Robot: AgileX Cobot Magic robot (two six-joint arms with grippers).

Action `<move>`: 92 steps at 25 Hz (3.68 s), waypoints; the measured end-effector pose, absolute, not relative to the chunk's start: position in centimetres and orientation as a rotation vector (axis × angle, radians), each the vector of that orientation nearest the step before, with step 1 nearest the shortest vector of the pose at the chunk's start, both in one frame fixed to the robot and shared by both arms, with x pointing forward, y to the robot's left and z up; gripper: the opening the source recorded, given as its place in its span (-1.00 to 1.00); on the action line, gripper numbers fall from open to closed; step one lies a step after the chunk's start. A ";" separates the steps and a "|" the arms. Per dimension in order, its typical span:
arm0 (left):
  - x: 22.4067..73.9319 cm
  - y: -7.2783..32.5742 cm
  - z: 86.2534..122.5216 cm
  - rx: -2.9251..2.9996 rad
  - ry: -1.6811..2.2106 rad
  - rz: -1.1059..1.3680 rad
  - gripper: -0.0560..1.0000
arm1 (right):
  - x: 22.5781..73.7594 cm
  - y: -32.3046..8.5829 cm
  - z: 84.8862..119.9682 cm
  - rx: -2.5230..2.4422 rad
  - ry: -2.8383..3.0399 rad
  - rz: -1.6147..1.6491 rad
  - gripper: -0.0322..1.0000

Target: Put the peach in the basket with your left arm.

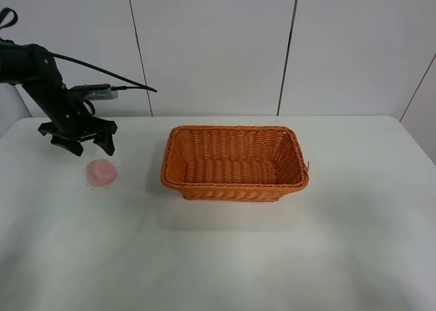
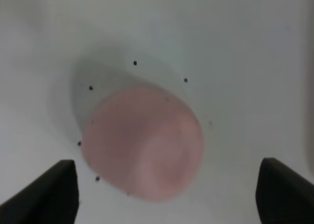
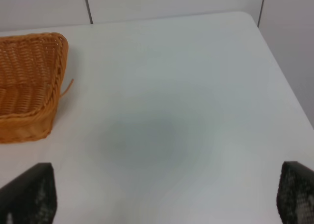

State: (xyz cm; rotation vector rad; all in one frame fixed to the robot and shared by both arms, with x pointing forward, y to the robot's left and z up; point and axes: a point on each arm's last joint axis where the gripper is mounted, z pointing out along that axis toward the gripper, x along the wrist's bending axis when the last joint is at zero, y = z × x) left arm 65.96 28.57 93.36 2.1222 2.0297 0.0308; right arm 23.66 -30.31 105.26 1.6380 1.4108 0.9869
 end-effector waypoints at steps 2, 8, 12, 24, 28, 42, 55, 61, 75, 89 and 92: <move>66.3 28.6 91.7 2.126 2.042 0.019 0.70 | 23.7 -30.3 105.3 1.638 1.411 0.987 0.41; 66.6 28.6 88.2 2.152 2.076 -0.034 0.70 | 23.7 -30.3 105.3 1.638 1.411 0.987 0.41; 66.7 28.7 87.3 2.164 2.085 -0.048 0.70 | 23.7 -30.3 105.3 1.638 1.411 0.987 0.41; 66.6 28.7 88.3 2.171 2.079 -0.047 -0.64 | 23.7 -30.3 105.3 1.638 1.411 0.987 0.41; 66.8 28.7 91.3 2.184 2.055 -0.025 -0.66 | 23.7 -30.3 105.3 1.638 1.411 0.987 0.41; 66.9 24.5 103.7 2.230 1.904 0.034 -0.66 | 23.7 -30.3 105.3 1.638 1.411 0.987 0.41; 64.8 6.8 102.2 2.495 1.450 -0.002 -0.66 | 23.7 -30.3 105.3 1.638 1.411 0.987 0.41; 64.6 -0.1 98.5 2.556 1.293 -0.008 -0.66 | 23.7 -30.3 105.3 1.638 1.411 0.987 0.41; 64.0 -2.8 94.0 2.593 1.249 -0.027 0.09 | 23.7 -30.3 105.3 1.638 1.411 0.987 0.41; 63.4 -1.9 97.0 2.625 1.252 -0.050 0.75 | 23.7 -30.3 105.3 1.638 1.411 0.987 0.41; 63.5 -0.8 100.6 2.561 1.236 0.000 0.75 | 23.7 -30.3 105.3 1.638 1.411 0.987 0.41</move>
